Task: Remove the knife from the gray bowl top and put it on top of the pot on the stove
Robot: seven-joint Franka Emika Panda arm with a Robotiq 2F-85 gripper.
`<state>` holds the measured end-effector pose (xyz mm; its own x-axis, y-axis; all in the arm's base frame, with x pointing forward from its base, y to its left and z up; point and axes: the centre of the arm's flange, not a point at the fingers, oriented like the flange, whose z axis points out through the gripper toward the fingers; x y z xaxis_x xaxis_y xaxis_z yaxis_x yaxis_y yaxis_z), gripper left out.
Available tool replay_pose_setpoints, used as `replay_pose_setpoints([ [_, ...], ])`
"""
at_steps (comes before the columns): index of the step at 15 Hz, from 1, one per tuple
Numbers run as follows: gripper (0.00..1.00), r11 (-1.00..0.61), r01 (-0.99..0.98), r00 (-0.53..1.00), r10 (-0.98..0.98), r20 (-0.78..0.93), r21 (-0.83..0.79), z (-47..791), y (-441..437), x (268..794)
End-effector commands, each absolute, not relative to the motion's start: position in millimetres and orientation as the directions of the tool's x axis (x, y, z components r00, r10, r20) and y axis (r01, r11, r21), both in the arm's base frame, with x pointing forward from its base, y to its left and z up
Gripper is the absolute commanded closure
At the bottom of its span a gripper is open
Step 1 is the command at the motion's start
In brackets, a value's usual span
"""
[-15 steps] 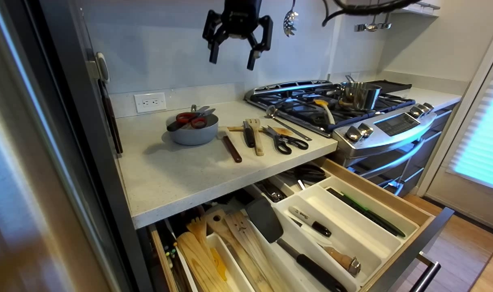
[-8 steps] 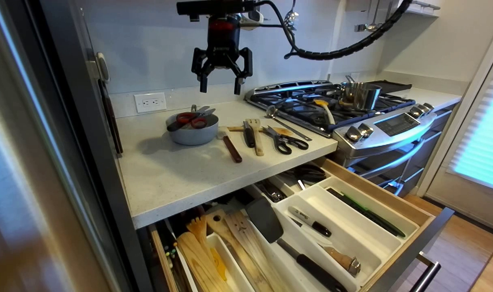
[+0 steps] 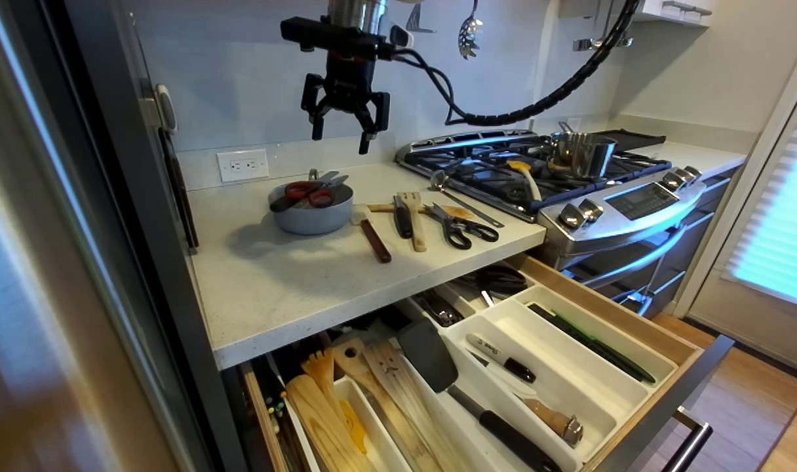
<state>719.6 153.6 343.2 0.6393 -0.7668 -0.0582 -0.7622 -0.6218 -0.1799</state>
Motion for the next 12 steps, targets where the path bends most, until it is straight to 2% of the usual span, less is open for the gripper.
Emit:
replay_pose_setpoints([
  [1,0.00,-0.631,-0.725,0.661,-0.750,-0.021,-0.275,308.4,163.7,737.5],
  [3,0.00,-0.601,-0.708,0.678,-0.726,-0.119,-0.371,290.1,167.6,753.4],
  [4,0.00,-0.612,-0.730,0.655,-0.754,-0.053,-0.305,308.3,167.1,734.8],
  [8,0.00,-0.598,-0.720,0.663,-0.742,-0.097,-0.352,292.2,168.1,743.8],
  [12,0.02,-0.613,-0.711,0.668,-0.742,-0.057,-0.344,281.4,178.5,758.7],
])
